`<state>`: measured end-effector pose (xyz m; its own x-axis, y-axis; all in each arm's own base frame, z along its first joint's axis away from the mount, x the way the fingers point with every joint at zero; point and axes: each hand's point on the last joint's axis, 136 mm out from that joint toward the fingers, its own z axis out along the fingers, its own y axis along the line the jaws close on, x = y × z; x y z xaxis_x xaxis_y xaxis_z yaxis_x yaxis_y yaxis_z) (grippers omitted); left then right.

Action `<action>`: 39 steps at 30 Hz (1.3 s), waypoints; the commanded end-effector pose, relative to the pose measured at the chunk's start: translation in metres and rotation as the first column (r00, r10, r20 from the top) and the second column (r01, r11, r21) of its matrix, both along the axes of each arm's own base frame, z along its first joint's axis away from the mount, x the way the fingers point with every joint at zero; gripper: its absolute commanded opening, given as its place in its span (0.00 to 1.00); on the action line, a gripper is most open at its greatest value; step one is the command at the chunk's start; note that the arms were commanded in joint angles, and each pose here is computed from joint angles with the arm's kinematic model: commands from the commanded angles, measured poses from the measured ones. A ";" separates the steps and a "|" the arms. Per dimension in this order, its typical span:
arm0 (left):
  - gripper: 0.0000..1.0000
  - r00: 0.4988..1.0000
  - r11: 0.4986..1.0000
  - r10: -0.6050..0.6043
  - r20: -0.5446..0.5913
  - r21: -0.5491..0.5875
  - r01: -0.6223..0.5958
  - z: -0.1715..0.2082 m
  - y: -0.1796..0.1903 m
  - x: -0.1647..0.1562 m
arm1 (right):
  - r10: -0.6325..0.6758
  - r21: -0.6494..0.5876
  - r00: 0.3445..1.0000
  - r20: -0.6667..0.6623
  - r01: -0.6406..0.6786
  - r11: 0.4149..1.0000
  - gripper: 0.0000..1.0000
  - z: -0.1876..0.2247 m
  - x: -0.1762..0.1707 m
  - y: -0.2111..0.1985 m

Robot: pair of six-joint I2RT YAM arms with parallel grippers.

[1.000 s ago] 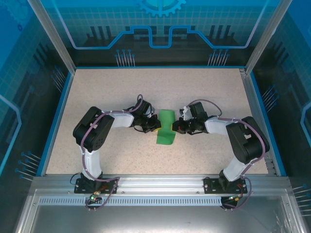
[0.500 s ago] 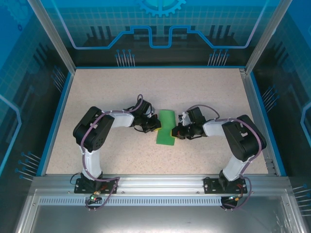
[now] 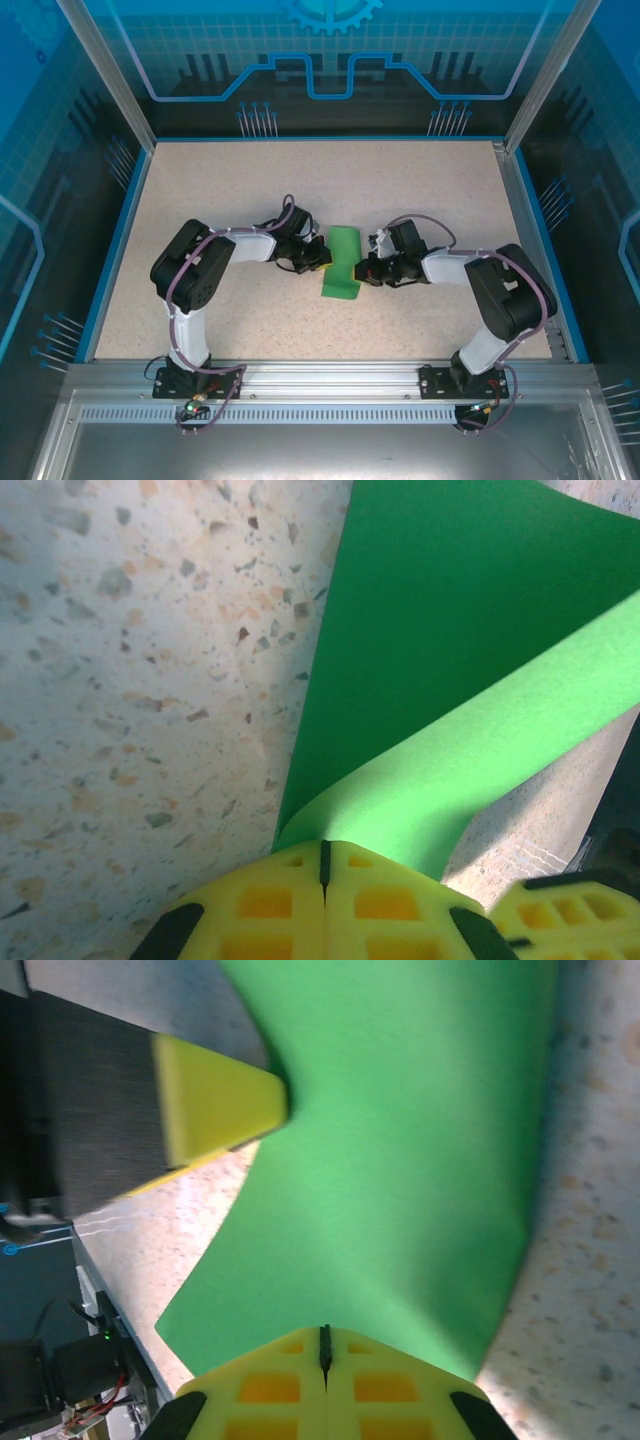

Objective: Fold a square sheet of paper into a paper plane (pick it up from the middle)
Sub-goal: Fold the square sheet of paper in half at the center of the table.

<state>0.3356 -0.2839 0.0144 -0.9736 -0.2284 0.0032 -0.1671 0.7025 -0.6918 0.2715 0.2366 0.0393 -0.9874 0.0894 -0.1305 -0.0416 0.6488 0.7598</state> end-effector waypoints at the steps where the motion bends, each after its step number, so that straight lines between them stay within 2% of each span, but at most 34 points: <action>1: 0.00 0.996 0.995 -0.018 -0.091 0.096 0.026 -0.029 0.011 -0.021 | 0.012 0.026 1.000 -0.012 -0.012 1.000 0.01 0.005 -0.006 0.004; 7: 0.00 0.996 0.995 -0.018 -0.092 0.096 0.027 -0.030 0.012 -0.021 | 0.042 0.026 0.997 -0.061 -0.040 0.999 0.01 -0.015 -0.018 0.011; 16: 0.00 0.996 0.995 -0.018 -0.090 0.096 0.027 -0.029 0.011 -0.020 | 0.029 -0.069 0.992 -0.119 -0.037 0.997 0.01 -0.049 -0.033 -0.003; 27: 0.00 0.996 0.995 -0.022 -0.091 0.096 0.031 -0.029 0.011 -0.020 | 0.052 0.009 0.998 -0.022 -0.052 0.999 0.01 0.000 -0.028 0.005; 32: 0.00 0.996 0.995 -0.024 -0.091 0.093 0.033 -0.028 0.010 -0.021 | 0.061 0.015 0.997 -0.043 -0.061 0.998 0.01 -0.008 -0.036 0.007; 39: 0.00 0.995 0.995 -0.025 -0.092 0.095 0.034 -0.028 0.011 -0.021 | 0.051 -0.025 0.993 -0.109 -0.054 0.998 0.01 -0.039 -0.048 0.000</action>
<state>0.3354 -0.2840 0.0145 -0.9767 -0.2146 -0.0003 -0.1559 0.7106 -0.6861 0.2353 0.2362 0.0137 -0.9967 0.0502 -0.0645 -0.0149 0.6644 0.7473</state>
